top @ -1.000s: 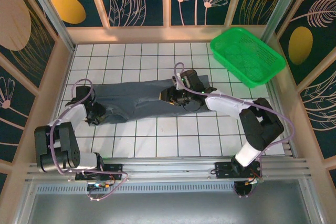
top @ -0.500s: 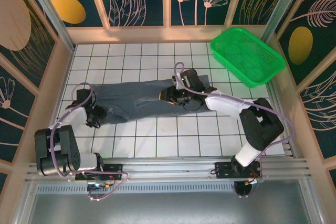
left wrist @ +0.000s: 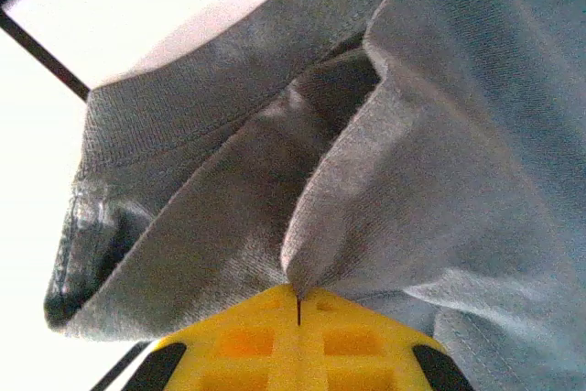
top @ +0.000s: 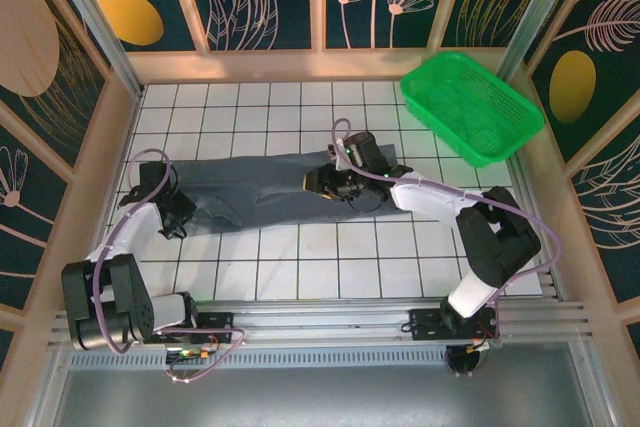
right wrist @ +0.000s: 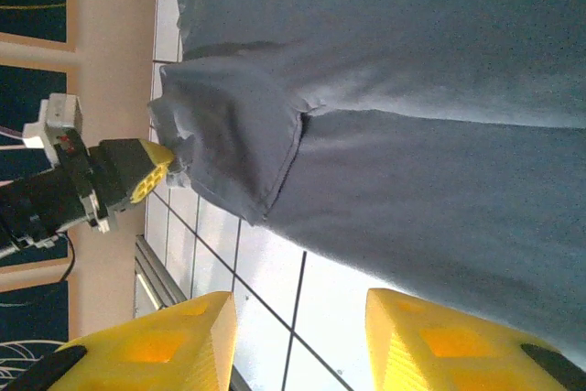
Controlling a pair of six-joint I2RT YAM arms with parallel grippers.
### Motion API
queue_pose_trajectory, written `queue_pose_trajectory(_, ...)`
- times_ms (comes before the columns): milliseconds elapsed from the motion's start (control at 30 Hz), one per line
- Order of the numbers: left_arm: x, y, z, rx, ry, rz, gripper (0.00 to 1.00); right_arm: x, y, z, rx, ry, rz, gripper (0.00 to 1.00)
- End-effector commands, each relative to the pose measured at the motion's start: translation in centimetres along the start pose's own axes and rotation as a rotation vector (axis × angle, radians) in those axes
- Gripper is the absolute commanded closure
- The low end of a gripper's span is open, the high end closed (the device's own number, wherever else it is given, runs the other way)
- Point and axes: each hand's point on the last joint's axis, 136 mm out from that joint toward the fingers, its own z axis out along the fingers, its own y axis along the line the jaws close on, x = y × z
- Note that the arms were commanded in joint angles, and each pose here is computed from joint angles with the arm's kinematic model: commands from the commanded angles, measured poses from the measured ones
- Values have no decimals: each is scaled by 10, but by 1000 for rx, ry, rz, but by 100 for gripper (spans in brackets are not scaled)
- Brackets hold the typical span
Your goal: Fold and stack the t-shirts
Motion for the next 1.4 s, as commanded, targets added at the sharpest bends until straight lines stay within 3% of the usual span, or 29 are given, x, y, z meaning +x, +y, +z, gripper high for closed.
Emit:
queue_pose_trajectory(0, -9, 15, -5, -93, -32, 38, 98, -6, -1, 3, 5, -5, -6, 58)
queue_pose_trajectory(200, -25, 12, -2, -134, -52, 78, 98, -6, -1, 2, 13, -4, -9, 58)
queue_pose_trajectory(367, -18, 6, 3, -94, -21, 84, 80, -2, -4, -2, 22, -7, -5, 58)
queue_pose_trajectory(767, -13, 3, 11, -78, 8, 96, 87, 0, -4, -4, 18, -10, -1, 58)
queue_pose_trajectory(933, -10, 7, 12, -89, 17, 98, 71, 1, -6, -4, 22, -8, 0, 58)
queue_pose_trajectory(1367, 5, 16, 25, -117, 77, 98, 81, 2, -7, -3, 20, -8, 4, 58)
